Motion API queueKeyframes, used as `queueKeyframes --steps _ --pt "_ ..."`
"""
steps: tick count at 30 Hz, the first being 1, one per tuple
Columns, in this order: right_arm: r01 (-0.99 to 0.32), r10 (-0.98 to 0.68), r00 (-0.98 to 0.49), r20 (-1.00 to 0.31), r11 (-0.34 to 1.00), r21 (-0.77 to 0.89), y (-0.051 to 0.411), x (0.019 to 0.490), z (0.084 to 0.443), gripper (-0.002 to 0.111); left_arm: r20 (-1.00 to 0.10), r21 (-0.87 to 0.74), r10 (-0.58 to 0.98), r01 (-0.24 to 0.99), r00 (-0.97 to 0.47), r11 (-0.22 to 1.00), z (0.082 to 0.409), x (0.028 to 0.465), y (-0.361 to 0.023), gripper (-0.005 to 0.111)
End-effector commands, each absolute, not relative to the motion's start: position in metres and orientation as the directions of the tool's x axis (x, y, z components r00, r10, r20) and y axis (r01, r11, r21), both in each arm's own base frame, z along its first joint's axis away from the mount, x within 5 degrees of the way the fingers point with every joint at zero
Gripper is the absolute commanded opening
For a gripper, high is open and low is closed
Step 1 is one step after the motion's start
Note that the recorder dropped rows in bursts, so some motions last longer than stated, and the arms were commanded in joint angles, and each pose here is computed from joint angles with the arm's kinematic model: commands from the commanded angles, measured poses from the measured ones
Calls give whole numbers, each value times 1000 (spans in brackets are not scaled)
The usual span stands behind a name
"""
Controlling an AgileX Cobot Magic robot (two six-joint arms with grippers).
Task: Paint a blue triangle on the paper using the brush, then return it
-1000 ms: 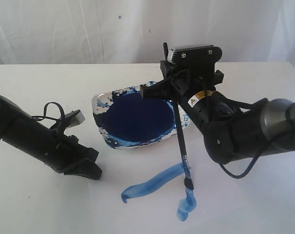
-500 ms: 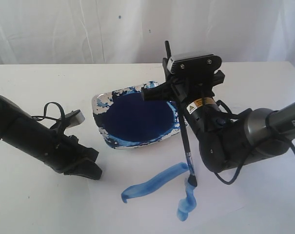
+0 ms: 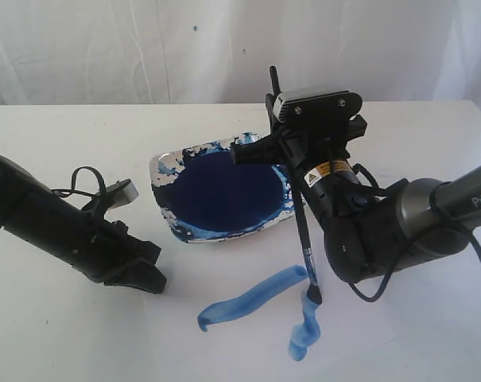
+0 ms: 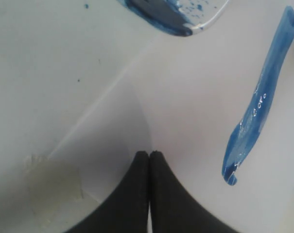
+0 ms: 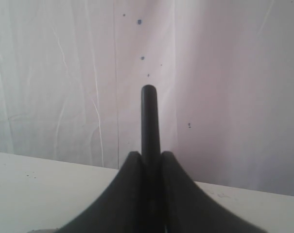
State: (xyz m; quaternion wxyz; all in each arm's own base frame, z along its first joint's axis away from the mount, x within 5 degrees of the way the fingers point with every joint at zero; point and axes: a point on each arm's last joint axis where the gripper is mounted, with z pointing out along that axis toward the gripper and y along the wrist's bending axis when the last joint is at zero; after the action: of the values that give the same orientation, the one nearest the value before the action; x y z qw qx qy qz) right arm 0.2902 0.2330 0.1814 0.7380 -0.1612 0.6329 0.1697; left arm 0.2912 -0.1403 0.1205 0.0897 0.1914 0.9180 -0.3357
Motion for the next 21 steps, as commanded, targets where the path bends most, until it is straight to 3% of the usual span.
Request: queueKeyframes --steps 1,21 --pt "-444 45 164 -985 896 -33 231 291 184 0 -285 -554 328 434 -900 710 115 288 -139 0" --pt "-453 75 206 -976 891 -27 239 297 196 0 -285 -554 328 434 -900 710 115 288 -139 0"
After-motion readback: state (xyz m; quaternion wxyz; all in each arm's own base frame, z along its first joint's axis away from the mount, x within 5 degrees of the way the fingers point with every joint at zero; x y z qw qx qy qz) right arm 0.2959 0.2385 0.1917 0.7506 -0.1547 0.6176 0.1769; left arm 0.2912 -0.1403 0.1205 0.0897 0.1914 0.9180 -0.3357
